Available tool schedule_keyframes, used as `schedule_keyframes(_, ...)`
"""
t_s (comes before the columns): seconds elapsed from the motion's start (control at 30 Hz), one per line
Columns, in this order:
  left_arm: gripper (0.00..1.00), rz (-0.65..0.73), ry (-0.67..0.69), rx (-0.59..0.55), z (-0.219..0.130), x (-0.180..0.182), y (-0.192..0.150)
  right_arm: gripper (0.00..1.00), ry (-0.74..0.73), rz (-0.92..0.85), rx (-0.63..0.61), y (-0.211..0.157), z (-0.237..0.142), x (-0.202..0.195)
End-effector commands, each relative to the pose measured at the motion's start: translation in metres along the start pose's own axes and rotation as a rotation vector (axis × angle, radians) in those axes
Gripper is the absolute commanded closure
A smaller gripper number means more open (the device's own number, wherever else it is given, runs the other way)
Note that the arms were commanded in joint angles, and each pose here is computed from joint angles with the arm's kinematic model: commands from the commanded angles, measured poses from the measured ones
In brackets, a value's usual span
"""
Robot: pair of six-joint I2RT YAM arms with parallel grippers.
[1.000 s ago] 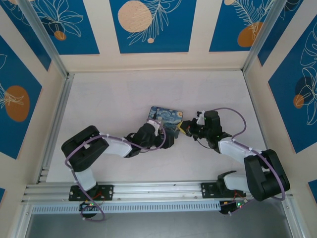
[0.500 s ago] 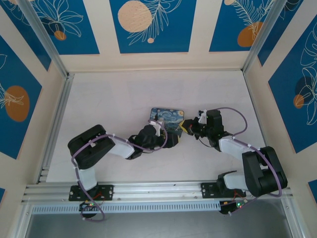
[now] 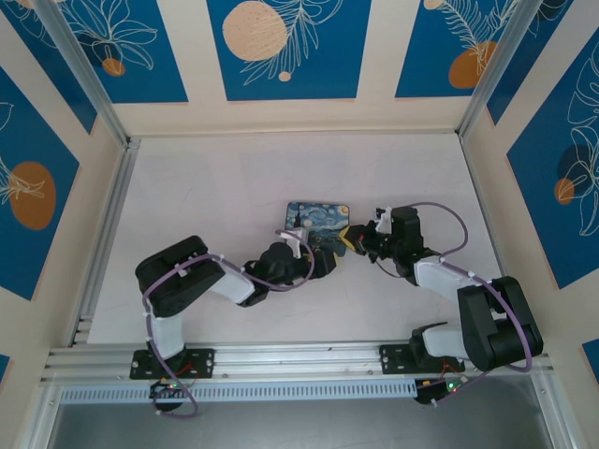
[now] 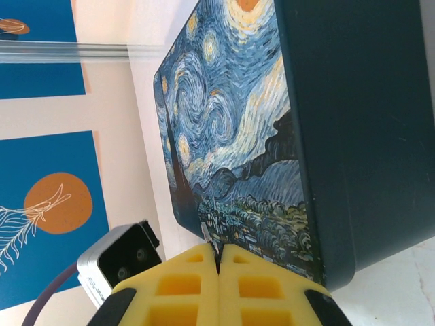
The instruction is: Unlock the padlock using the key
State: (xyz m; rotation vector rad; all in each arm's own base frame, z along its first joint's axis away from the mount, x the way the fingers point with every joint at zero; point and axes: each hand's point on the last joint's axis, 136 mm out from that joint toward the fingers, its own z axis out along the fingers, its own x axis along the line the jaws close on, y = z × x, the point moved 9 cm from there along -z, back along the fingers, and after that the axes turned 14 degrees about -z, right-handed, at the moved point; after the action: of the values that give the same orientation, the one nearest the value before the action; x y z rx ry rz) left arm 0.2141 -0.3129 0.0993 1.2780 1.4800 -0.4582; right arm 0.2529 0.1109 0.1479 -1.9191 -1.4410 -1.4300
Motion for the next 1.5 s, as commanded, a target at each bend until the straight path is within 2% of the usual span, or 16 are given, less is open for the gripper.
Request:
schedule_keyframes(0.0,0.12,0.008,0.058,0.014,-0.001,0.003,-0.009,1.0,0.021,-0.034,0.0,0.003,-0.002,0.004)
schedule_keyframes(0.3,0.11,0.0,0.127,-0.001,0.01,0.019,-0.016,1.0,0.02,-0.027,0.005,0.001,-0.001,0.001)
schedule_keyframes(0.5,0.17,-0.026,0.056,-0.043,0.002,-0.001,-0.011,1.0,0.022,-0.025,0.01,0.0,-0.002,0.001)
schedule_keyframes(0.7,0.25,-0.149,0.025,-0.14,-0.003,-0.002,-0.007,1.0,0.023,-0.023,0.009,-0.001,-0.002,-0.001)
schedule_keyframes(0.8,0.26,-0.169,0.008,-0.146,-0.001,-0.004,-0.009,1.0,0.023,-0.02,0.007,-0.002,-0.002,-0.002)
schedule_keyframes(1.27,0.28,-0.111,0.185,-0.169,0.01,0.018,-0.018,1.0,0.023,-0.021,0.007,-0.004,-0.005,-0.002)
schedule_keyframes(1.47,0.38,-0.116,0.244,-0.194,0.014,0.031,-0.019,1.0,0.021,-0.023,0.001,-0.004,-0.007,-0.001)
